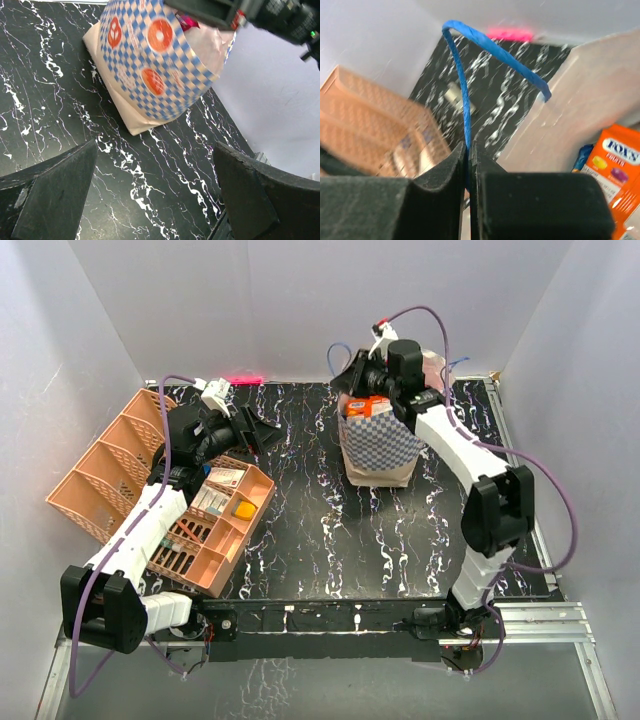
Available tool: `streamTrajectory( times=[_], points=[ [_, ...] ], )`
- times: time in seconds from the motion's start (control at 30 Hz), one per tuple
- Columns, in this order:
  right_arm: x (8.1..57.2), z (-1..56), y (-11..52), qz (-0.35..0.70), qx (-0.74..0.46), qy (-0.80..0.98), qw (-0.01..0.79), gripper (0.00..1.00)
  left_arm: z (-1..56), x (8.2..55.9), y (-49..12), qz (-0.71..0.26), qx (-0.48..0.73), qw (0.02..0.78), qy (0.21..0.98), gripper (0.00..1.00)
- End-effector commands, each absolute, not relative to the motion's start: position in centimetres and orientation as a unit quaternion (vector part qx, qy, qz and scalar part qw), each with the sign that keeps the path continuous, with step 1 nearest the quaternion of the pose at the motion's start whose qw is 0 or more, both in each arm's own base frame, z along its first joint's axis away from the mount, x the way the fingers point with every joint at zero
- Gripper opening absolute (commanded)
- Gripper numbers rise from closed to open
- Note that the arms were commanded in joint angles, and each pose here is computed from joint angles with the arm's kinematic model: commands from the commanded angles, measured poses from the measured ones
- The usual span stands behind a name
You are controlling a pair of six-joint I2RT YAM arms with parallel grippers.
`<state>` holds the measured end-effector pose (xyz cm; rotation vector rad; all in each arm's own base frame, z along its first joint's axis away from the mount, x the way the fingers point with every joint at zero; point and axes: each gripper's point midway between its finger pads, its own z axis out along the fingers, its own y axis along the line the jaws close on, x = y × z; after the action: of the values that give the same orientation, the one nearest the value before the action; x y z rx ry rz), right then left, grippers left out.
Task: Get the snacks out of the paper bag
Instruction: Adjust the paper bag at the center of the board.
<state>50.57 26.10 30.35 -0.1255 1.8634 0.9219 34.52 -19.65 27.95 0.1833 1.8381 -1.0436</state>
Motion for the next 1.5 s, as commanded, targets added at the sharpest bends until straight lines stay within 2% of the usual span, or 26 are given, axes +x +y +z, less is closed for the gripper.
streamTrajectory(
  times=[0.0,0.2,0.33,0.4,0.47,0.63,0.7,0.97,1.1,1.2,1.37,1.47],
  points=[
    [41.8,33.4,29.4,0.456,-0.114,0.753,0.461,0.07,30.0,33.8,-20.2,-0.439,0.090,0.502,0.740,0.98],
    [32.5,31.8,32.5,0.470,-0.174,0.772,0.391,0.08,32.3,30.3,-21.1,-0.499,0.049,0.443,0.743,0.98],
    [28.1,32.0,32.6,0.483,-0.192,0.765,0.379,0.09,35.5,26.3,-20.5,-0.547,0.012,0.445,0.709,0.98],
    [26.7,32.6,32.1,0.490,-0.202,0.757,0.383,0.19,36.0,25.2,-20.4,-0.567,-0.004,0.440,0.697,0.98],
    [26.1,33.2,31.3,0.479,-0.214,0.754,0.395,0.33,36.5,24.5,-20.7,-0.589,-0.015,0.426,0.686,0.98],
    [26.2,35.7,27.4,0.401,-0.208,0.754,0.477,0.83,37.1,24.2,-21.9,-0.625,-0.034,0.402,0.668,0.98],
    [26.1,36.9,25.4,0.367,-0.193,0.751,0.515,0.97,37.2,24.3,-22.7,-0.619,-0.031,0.399,0.676,0.98],
    [27.9,41.1,14.4,0.174,-0.039,0.725,0.665,0.98,34.2,25.5,-27.2,-0.587,-0.035,0.364,0.722,0.98],
    [30.4,42.0,11.3,0.069,0.008,0.718,0.693,0.99,33.5,25.8,-29.6,-0.587,-0.029,0.351,0.729,0.98],
    [32.8,42.5,10.8,0.011,0.024,0.716,0.698,0.99,33.3,26.1,-30.1,-0.572,-0.030,0.355,0.739,0.90],
    [37.3,42.9,11.3,-0.012,0.027,0.710,0.704,1.00,32.8,27.0,-29.1,-0.545,-0.060,0.378,0.746,0.91],
    [40.2,42.9,11.9,0.045,0.023,0.711,0.701,1.00,33.1,27.4,-28.9,-0.540,-0.074,0.383,0.746,0.93]
  ],
)
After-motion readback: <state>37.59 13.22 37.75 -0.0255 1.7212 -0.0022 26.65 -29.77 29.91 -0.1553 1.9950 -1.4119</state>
